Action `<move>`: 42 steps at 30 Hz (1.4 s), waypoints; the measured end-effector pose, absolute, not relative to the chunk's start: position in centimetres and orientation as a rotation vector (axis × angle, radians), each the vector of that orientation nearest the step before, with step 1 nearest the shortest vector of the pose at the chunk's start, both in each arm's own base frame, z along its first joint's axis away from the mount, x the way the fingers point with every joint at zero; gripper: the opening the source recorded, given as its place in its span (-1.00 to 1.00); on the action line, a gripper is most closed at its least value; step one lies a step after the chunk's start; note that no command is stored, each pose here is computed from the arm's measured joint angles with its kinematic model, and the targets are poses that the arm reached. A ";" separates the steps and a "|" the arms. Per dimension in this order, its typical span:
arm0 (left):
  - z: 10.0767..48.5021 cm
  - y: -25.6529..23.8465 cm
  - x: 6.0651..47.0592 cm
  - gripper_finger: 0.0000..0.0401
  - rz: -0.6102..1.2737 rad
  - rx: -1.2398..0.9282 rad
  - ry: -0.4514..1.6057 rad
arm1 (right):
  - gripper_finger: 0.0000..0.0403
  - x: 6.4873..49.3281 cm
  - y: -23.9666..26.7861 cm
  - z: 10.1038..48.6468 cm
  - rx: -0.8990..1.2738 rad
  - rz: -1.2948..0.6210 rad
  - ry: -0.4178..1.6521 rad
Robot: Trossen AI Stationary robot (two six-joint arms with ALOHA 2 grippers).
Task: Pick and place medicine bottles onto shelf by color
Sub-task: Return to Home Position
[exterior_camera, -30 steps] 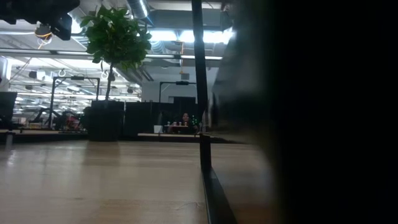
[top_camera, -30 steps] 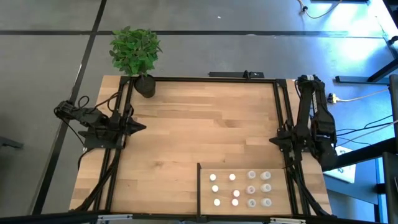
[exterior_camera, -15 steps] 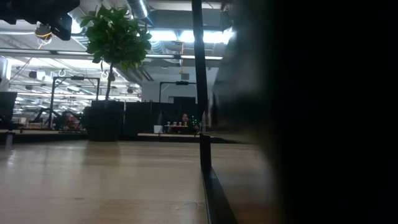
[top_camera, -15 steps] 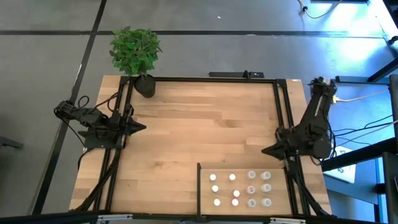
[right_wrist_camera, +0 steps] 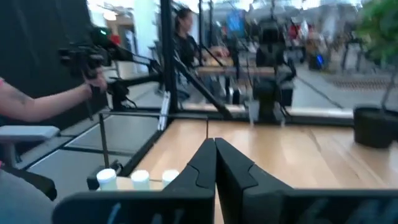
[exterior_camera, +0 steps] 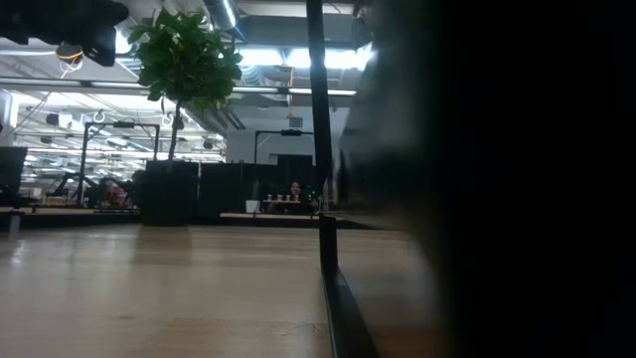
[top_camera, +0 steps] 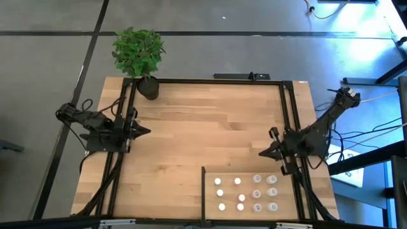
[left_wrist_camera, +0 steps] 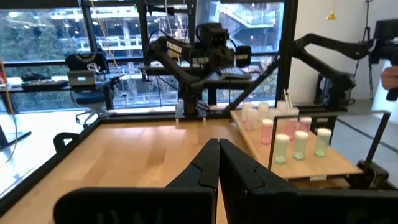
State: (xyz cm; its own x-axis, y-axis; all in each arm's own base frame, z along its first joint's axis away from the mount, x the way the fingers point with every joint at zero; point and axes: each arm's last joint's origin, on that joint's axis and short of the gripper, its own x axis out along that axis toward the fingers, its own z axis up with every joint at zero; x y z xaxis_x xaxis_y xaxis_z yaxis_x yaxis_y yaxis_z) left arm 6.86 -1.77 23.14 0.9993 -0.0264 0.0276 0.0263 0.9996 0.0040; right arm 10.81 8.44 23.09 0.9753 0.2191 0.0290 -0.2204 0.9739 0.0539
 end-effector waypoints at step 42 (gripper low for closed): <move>17.3 -2.6 9.2 -1.00 0.016 0.023 -0.060 | -0.99 7.9 4.9 19.0 0.002 0.260 -0.242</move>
State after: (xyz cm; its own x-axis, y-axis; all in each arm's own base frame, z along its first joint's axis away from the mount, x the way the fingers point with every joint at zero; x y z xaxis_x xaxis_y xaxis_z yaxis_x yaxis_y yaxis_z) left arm 9.15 -2.61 17.27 0.9981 0.0155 0.0601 -0.0169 0.9996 0.0228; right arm 7.93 4.90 18.96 0.9377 0.2541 0.2371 -0.2546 0.9666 -0.0288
